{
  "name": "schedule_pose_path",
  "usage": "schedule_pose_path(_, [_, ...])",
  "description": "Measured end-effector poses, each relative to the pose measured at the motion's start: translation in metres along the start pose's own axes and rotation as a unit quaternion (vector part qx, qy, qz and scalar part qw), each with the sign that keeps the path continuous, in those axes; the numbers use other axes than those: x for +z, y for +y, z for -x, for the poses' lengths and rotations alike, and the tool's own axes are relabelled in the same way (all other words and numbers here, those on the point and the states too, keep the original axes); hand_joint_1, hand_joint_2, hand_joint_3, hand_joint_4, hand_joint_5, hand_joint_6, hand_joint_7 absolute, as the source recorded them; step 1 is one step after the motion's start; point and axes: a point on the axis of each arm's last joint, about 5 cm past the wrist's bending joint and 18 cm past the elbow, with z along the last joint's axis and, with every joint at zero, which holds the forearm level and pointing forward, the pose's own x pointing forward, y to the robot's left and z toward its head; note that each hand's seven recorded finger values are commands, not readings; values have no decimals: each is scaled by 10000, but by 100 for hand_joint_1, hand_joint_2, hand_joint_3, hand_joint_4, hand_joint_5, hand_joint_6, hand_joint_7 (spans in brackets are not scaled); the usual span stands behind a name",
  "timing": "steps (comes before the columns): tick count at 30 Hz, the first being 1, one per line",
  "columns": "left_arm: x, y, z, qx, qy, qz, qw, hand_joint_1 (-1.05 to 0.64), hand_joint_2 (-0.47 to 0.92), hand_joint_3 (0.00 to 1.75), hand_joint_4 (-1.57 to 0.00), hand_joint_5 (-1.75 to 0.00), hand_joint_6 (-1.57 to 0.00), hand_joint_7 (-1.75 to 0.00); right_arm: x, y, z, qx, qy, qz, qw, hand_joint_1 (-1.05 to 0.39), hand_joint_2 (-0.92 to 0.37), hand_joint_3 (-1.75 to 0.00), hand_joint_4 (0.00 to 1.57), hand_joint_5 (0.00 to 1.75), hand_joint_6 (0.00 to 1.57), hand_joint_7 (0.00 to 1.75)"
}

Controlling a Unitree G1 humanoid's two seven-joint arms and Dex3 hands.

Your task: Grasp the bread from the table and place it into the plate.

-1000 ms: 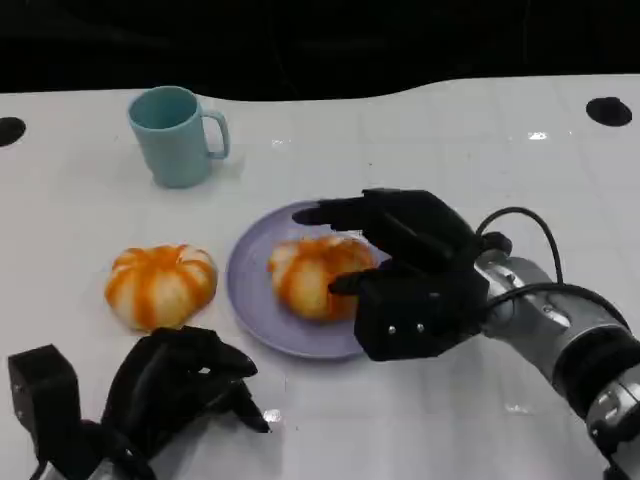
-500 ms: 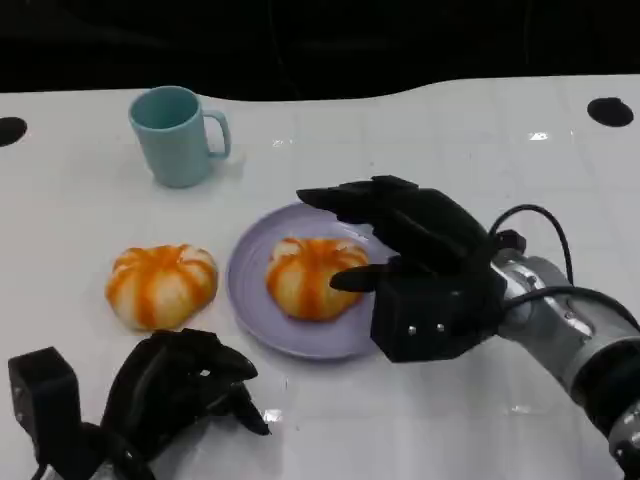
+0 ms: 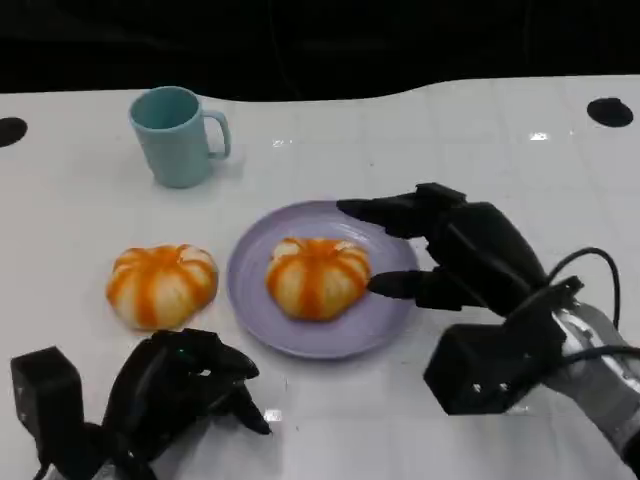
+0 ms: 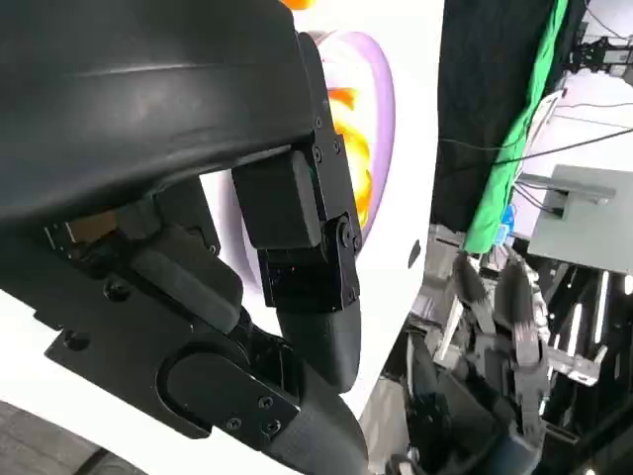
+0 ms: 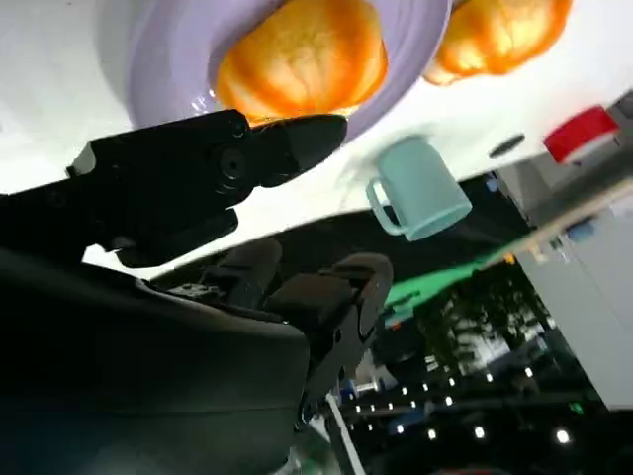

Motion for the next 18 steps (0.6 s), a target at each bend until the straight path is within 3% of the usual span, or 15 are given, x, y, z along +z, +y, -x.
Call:
schedule_pose_path(6, [-4, -6, -4, -2, -6, 15, 10000, -105, 73, 0, -157, -59, -157, -20, -33, -55, 248, -149, -157, -37, 9998, -10, -89, -9, 85, 134, 108, 48])
schedule_pose_path(7, [-4, -7, -6, -4, -7, 17, 10000, -105, 73, 0, -157, -59, -157, -20, -45, -74, 295, -169, -168, -46, 9997, -9, -83, -25, 87, 144, 106, 62])
schedule_pose_path(8, [-5, -8, -6, -4, -6, 19, 10000, -105, 73, 0, -157, -59, -157, -20, -53, -94, 341, -214, -168, -86, 9996, -8, -70, -55, 88, 148, 102, 73])
schedule_pose_path(10, [-4, -8, -8, -5, -7, 19, 10000, -105, 73, 0, -157, -59, -157, -20, -66, -133, 431, -210, -157, -116, 9996, -8, -51, -97, 89, 153, 98, 88])
schedule_pose_path(11, [-3, -8, -9, -6, -8, 19, 10000, -105, 73, 0, -157, -59, -157, -20, -70, -152, 471, -198, -132, -109, 9997, -8, -48, -107, 89, 155, 97, 92])
schedule_pose_path(15, [-1, -11, -16, -15, -15, 20, 10000, -105, 73, 0, -157, -59, -157, -20, -70, -207, 657, -65, 26, -130, 9999, -9, -46, -119, 89, 166, 94, 108])
schedule_pose_path(18, [-1, -12, -18, -17, -14, 21, 10000, -105, 73, 0, -157, -59, -157, -20, -66, -229, 770, -58, 119, -126, 9998, -11, -42, -128, 90, 173, 85, 133])
